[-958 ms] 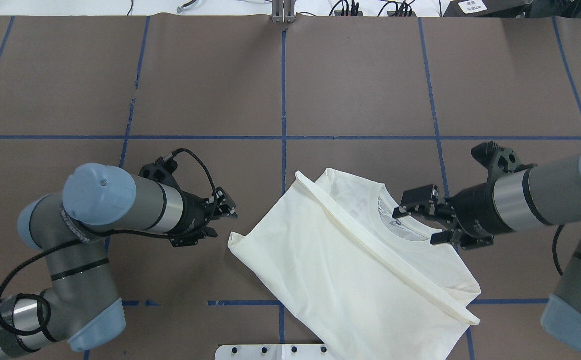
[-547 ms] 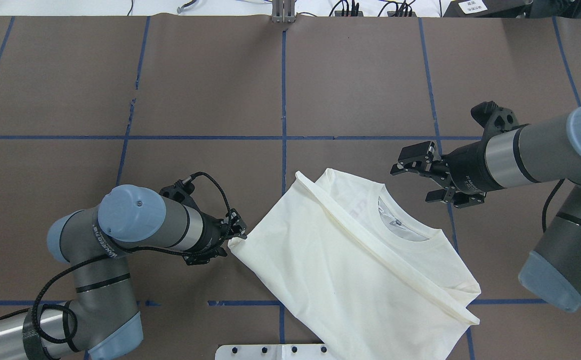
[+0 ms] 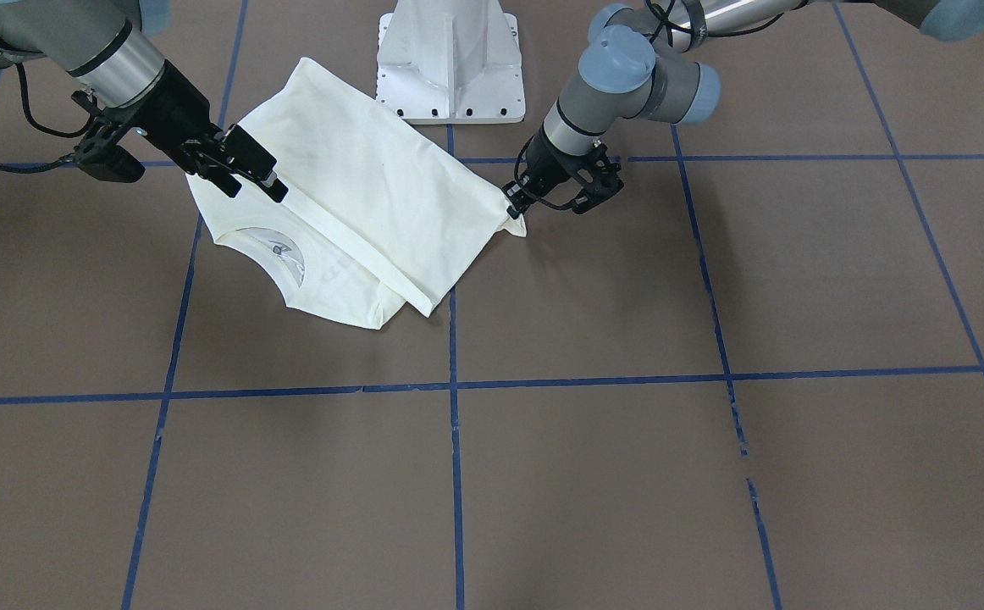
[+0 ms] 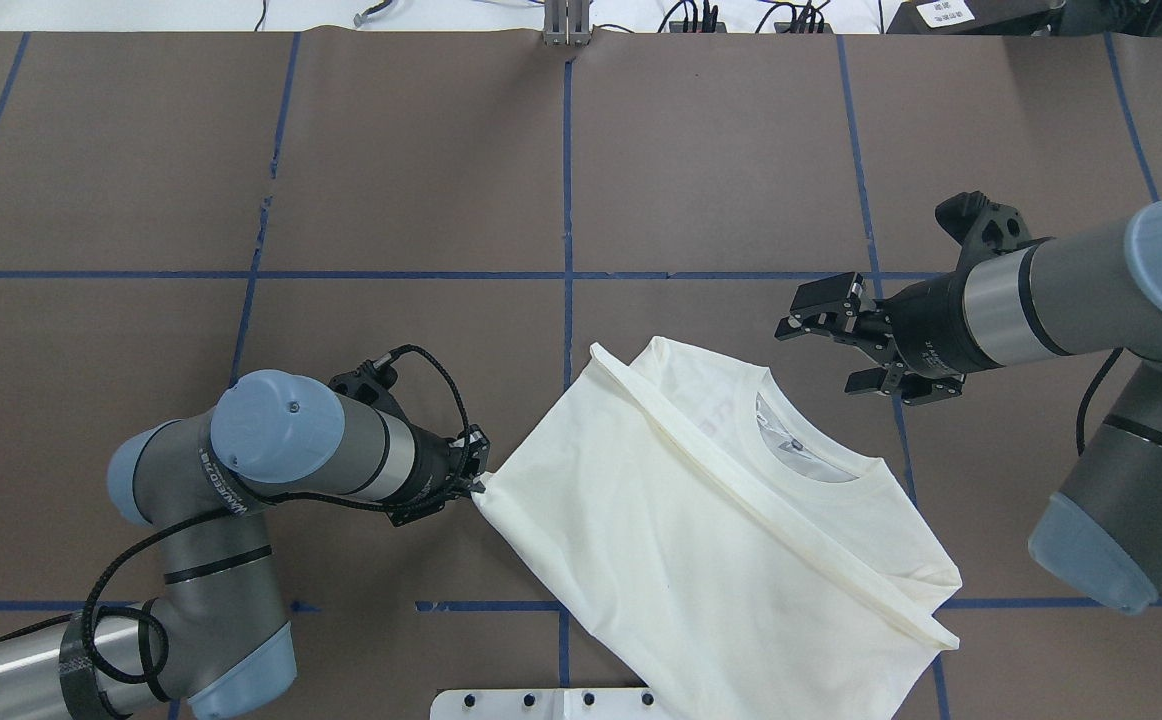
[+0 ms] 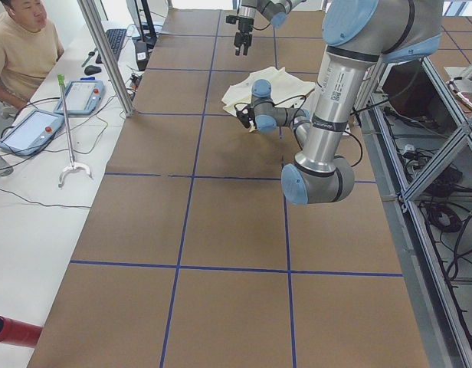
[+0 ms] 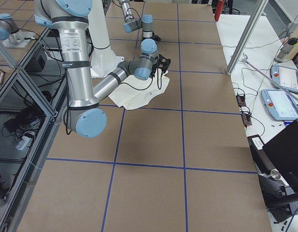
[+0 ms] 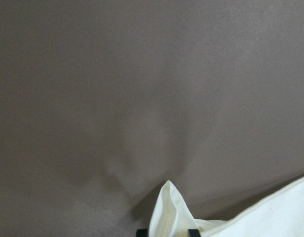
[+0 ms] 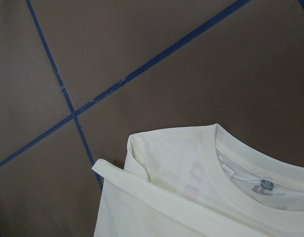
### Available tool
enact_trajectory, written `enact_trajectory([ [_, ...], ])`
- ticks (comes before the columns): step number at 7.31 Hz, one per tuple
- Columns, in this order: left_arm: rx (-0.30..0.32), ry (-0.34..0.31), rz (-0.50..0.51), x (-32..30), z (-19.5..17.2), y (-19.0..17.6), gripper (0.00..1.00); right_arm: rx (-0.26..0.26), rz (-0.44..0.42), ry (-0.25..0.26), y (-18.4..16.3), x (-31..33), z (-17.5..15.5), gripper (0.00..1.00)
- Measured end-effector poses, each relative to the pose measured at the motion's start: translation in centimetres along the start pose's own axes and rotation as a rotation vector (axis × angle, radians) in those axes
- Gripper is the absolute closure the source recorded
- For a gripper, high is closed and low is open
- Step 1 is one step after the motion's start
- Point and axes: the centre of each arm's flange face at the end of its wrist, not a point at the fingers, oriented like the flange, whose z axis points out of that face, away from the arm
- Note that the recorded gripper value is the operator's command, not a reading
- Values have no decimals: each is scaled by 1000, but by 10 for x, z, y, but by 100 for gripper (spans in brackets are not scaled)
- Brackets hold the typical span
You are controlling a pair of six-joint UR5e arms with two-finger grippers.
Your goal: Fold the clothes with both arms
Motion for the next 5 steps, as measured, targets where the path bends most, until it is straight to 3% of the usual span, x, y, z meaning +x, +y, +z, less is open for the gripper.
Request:
enact_trajectory([
  [2, 38, 23, 17, 5, -6, -9, 100, 1, 0, 0, 0, 0, 0, 0],
  [5, 147, 86, 119, 45, -39, -72, 100, 1, 0, -1, 0, -1, 0, 0],
])
